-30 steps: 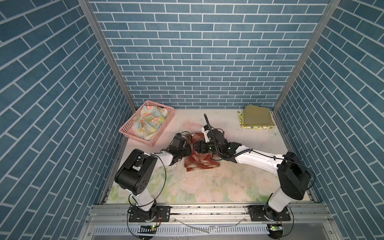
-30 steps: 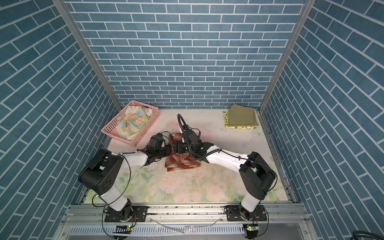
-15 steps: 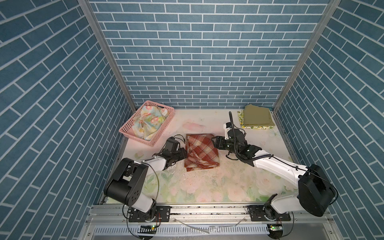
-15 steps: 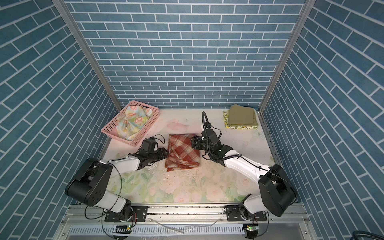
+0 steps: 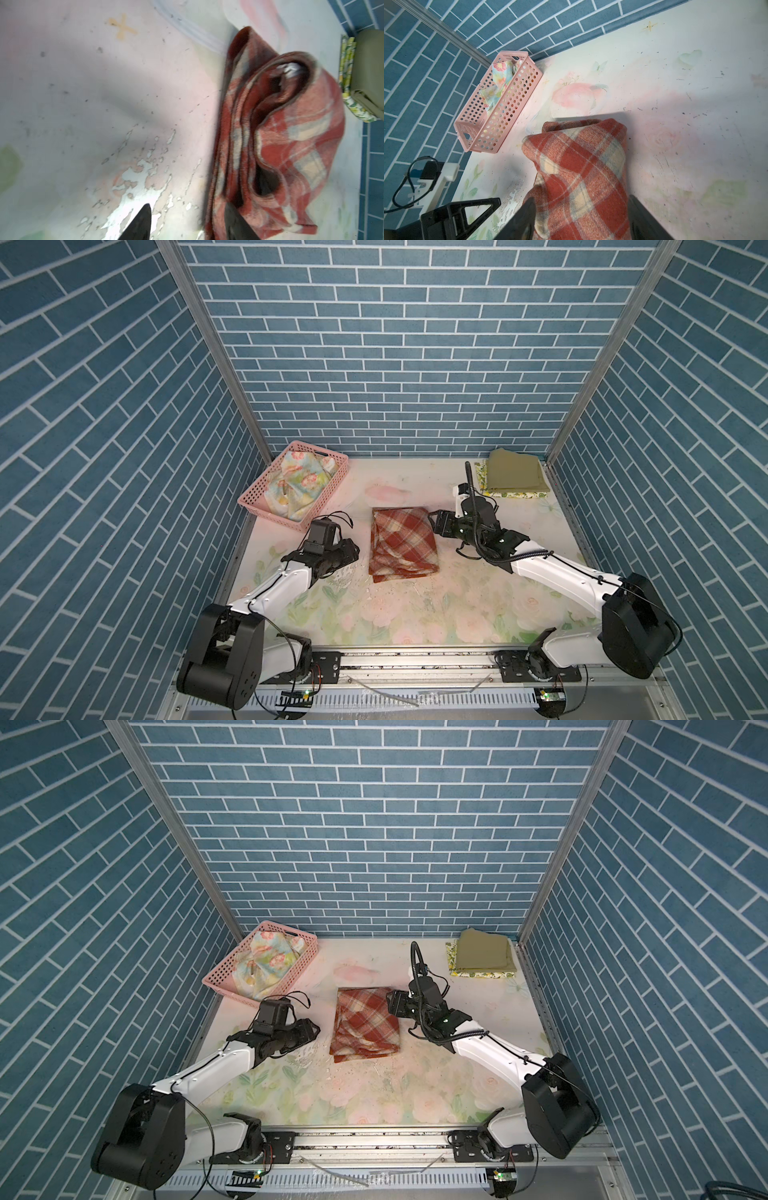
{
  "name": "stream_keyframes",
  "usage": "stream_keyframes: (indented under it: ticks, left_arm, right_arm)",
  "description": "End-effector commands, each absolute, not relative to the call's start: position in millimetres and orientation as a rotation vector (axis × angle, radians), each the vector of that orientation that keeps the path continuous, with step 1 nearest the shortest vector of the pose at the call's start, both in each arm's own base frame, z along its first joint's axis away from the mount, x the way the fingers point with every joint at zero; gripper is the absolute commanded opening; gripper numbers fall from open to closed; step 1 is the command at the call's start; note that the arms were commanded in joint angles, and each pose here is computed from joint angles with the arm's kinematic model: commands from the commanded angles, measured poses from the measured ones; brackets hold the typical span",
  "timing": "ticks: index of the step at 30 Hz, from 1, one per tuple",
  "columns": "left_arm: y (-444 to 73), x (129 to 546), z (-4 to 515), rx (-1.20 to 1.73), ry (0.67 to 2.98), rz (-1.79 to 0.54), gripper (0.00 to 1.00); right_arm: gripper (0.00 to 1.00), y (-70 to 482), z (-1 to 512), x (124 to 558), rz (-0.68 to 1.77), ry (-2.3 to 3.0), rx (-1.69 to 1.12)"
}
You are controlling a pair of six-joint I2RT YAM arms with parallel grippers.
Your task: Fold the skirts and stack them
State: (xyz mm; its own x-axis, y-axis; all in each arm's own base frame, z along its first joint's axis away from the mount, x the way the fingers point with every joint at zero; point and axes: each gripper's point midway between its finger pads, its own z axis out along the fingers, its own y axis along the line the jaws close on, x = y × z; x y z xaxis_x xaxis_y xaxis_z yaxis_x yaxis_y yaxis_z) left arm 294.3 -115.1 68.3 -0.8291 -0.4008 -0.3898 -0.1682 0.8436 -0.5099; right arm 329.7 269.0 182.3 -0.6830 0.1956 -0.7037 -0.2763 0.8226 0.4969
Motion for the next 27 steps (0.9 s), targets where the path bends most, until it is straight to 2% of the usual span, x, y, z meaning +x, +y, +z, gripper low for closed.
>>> stream_keyframes:
  ticks: [1, 6, 17, 27]
  left_arm:
    - [-143, 308, 103, -0.298, 2.448, -0.748, 0.57]
    - [-186, 322, 128, -0.136, 2.408, -0.801, 0.57]
    - [-265, 362, 135, 0.041, 2.41, -0.877, 0.56]
    - [-274, 397, 100, 0.051, 2.487, -0.748, 0.57]
  right_arm:
    - [0.69, 262, 161, 326, 0.706, 2.251, -0.08]
    - [0.66, 264, 151, 325, 0.717, 2.267, -0.101]
    - [0.59, 239, 134, 316, 0.67, 2.261, -0.022]
    - [0.59, 227, 136, 310, 0.638, 2.262, -0.032]
